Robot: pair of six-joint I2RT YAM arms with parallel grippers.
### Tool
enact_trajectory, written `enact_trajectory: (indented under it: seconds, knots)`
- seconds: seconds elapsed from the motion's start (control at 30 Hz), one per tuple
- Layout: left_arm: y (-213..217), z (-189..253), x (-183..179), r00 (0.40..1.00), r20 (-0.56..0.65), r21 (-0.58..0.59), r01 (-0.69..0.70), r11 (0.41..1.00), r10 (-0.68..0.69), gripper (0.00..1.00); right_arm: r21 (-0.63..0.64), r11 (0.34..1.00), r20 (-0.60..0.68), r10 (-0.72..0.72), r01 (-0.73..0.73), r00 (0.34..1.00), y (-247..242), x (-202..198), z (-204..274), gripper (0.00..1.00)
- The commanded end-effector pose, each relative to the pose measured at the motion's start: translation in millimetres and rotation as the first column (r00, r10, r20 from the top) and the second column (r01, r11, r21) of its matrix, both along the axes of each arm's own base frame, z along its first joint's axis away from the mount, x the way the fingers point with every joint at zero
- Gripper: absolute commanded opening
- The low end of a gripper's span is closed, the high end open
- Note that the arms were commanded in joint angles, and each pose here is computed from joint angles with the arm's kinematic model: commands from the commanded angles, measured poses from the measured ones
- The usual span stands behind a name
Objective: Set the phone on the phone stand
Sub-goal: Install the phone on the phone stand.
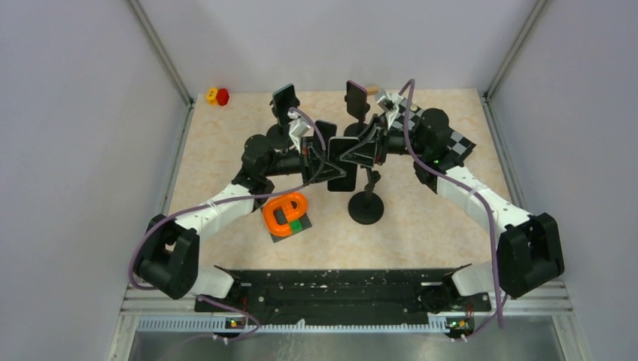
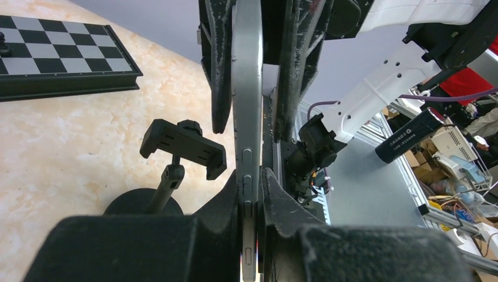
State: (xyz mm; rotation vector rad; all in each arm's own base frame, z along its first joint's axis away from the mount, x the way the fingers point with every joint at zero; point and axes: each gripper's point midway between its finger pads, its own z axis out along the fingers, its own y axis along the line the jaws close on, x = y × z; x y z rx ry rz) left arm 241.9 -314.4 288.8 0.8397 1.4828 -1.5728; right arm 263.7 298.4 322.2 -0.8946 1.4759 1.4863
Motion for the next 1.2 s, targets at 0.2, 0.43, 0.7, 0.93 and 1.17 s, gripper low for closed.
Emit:
enact_trajectory:
  seconds: [0.2,0.43,0.7,0.93,1.17]
  knots:
    - [-3,8,7,0.998,0.061,-0.032,-0.029,0.999,0.030,0.36,0.026,0.999,0.121,0.043,-0.047,0.992,-3,-14,23,0.00]
    - [-1,-14,23,0.977,0.201,0.086,-0.085,0.993,0.067,0.82,0.049,0.996,0.210,-0.077,0.068,0.975,-43,-10,48,0.00]
    - [-15,-26,57,0.923,0.386,0.204,-0.094,0.975,0.008,0.85,0.060,0.966,0.280,-0.260,0.253,0.924,-98,-14,76,0.00]
    - [-41,-51,68,0.894,0.428,0.359,-0.034,0.933,-0.132,0.78,0.049,0.921,0.297,-0.382,0.386,0.875,-125,-8,84,0.00]
    - [-54,-64,67,0.871,0.444,0.420,0.006,0.908,-0.211,0.57,0.055,0.908,0.299,-0.413,0.416,0.860,-133,-7,84,0.00]
